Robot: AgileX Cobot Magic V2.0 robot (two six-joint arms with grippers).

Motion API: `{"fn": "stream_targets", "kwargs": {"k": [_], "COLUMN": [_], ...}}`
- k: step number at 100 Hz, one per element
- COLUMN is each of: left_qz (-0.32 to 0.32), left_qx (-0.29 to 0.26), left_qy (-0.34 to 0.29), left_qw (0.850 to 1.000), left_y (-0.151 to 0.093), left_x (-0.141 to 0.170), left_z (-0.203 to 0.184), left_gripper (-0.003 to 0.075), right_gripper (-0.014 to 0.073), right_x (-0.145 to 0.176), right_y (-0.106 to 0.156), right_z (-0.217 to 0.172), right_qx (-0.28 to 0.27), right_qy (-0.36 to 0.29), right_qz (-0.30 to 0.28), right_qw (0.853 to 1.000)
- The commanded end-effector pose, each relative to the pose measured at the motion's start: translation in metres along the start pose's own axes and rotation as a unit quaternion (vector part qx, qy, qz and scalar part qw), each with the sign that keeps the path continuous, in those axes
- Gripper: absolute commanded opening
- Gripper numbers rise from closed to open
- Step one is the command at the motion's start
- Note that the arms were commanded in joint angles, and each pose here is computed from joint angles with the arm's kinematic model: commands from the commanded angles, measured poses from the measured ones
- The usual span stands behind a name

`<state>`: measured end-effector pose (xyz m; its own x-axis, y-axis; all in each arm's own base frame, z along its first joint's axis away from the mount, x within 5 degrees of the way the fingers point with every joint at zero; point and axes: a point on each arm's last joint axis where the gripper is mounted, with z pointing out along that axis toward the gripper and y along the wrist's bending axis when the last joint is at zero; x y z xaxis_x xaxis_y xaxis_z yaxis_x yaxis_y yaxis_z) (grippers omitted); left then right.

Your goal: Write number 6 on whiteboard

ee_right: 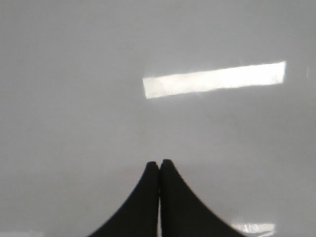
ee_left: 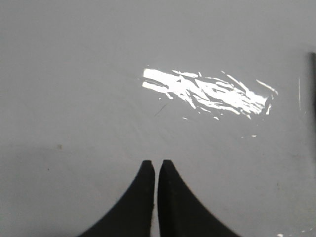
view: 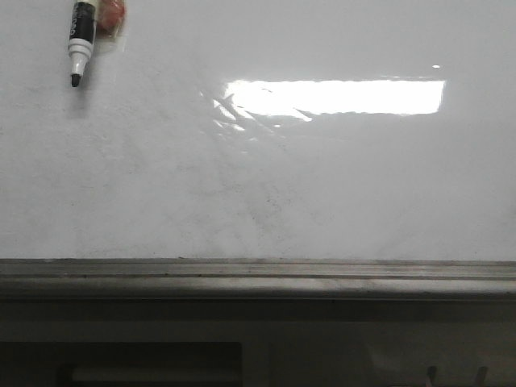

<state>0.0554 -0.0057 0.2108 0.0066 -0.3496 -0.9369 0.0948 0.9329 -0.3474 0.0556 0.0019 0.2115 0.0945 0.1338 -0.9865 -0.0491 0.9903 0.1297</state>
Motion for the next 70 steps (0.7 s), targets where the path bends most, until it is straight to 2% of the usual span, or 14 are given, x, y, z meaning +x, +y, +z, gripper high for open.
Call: {"fn": "stream_targets", "kwargs": {"k": [1, 9, 17, 35, 51, 60, 70], "left_qz": [-0.065, -0.105, -0.126, -0.125, -0.054, -0.006, 0.057], "left_qx": [0.0, 0.001, 0.004, 0.031, 0.041, 0.035, 0.042], "left_qy": [-0.03, -0.029, -0.026, -0.007, 0.054, 0.102, 0.151], "left_qw": [0.997, 0.994, 0.992, 0.992, 0.996, 0.994, 0.986], "left_y": [0.005, 0.005, 0.004, -0.01, -0.029, -0.037, -0.045], "left_x": [0.006, 0.007, 0.006, -0.014, -0.047, -0.065, -0.079], "left_z": [-0.001, -0.001, -0.001, -0.004, 0.001, 0.011, 0.025], "left_gripper": [-0.002, -0.002, -0.002, -0.002, -0.002, -0.002, -0.002], "right_gripper": [-0.0064, -0.0064, -0.0064, -0.0049, -0.0049, -0.0049, -0.0049], "right_x": [-0.002, -0.001, -0.002, -0.021, -0.045, -0.055, -0.069], "right_y": [-0.004, -0.004, -0.002, 0.007, 0.017, 0.021, 0.025], "right_z": [-0.001, -0.001, -0.001, -0.001, 0.014, 0.031, 0.048], "right_qx": [0.017, 0.016, 0.008, -0.021, -0.038, -0.042, -0.05], "right_qy": [-0.043, -0.033, -0.021, 0.012, 0.099, 0.177, 0.223], "right_qz": [0.079, 0.145, 0.149, 0.142, 0.096, 0.069, 0.055], "right_qw": [0.996, 0.989, 0.989, 0.99, 0.99, 0.981, 0.972]}}
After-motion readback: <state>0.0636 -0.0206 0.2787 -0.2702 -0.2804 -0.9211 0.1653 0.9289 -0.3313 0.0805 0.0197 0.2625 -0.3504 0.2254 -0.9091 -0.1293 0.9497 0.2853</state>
